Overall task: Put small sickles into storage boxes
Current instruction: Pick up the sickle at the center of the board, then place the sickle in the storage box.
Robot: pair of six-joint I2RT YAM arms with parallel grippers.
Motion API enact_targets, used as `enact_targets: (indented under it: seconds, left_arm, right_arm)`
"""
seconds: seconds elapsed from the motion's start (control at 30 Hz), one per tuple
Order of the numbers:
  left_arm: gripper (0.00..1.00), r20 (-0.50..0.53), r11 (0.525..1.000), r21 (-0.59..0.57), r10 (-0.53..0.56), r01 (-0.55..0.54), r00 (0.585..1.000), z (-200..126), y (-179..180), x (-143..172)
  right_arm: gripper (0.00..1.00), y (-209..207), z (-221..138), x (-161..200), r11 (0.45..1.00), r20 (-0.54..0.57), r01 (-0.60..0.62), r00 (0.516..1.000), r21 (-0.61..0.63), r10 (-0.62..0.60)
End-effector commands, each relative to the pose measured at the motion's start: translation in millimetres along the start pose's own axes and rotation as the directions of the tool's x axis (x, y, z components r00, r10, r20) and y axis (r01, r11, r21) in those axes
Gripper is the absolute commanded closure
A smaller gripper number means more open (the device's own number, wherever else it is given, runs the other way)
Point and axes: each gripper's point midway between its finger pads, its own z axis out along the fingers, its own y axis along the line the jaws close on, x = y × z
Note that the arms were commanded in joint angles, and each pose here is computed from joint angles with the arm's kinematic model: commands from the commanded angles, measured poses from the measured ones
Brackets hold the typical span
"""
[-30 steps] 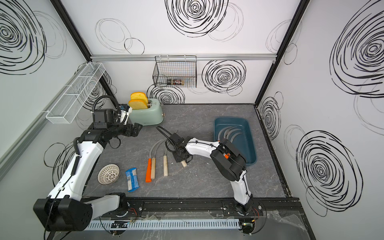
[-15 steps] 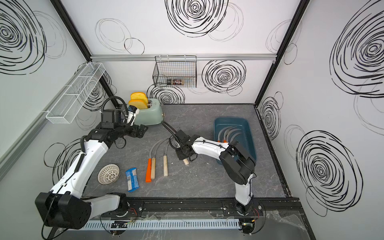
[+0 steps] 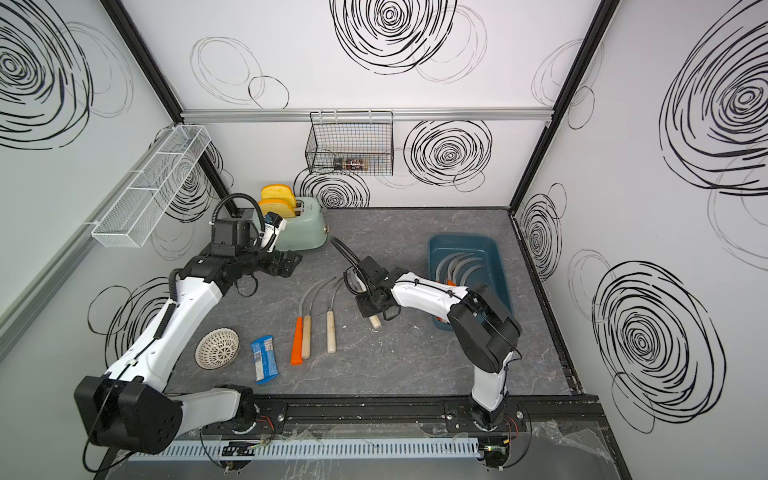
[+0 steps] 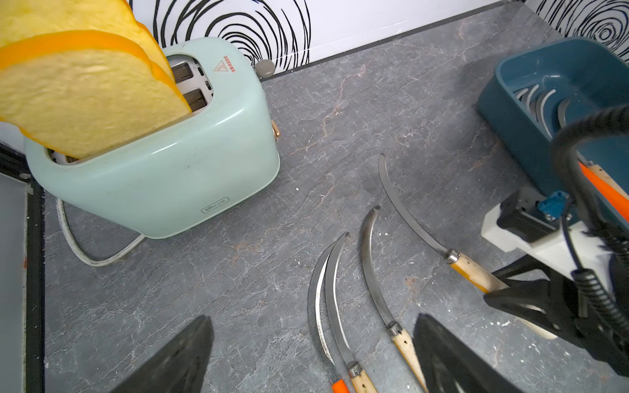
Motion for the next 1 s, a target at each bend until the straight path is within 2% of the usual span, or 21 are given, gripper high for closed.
enact_targets:
  seconds: [0.0, 0.5, 0.63, 0.97]
  left_arm:
    - [0.04, 0.042, 1.0, -0.001, 0.02, -0.02, 0.999, -4.1, -2.7, -6.2]
    - [0.04, 0.033, 0.999, 0.036, 0.027, -0.028, 0.999, 1.2, -11.3, -3.8]
    - [0.04, 0.029, 0.999, 0.039, 0.026, -0.027, 0.999, 1.4, -12.4, -2.4]
    - [0.04, 0.019, 0.998, 0.041, 0.049, -0.05, 0.999, 4.9, -17.3, -4.1]
  right_arm:
    - [1.0, 3.7, -13.8, -15.1, 0.999, 0.054, 0.018, 0.998, -0.033, -0.016]
    - [1.0, -11.6, -39.3, -22.1, 0.999, 0.096, -0.009, 0.995, -0.032, 0.012]
    - [1.0, -13.5, -48.7, -25.5, 0.996, 0.111, -0.028, 0.993, -0.081, 0.037]
    - [1.0, -36.0, -74.3, -31.4, 0.995, 0.159, -0.065, 0.984, -0.07, 0.076]
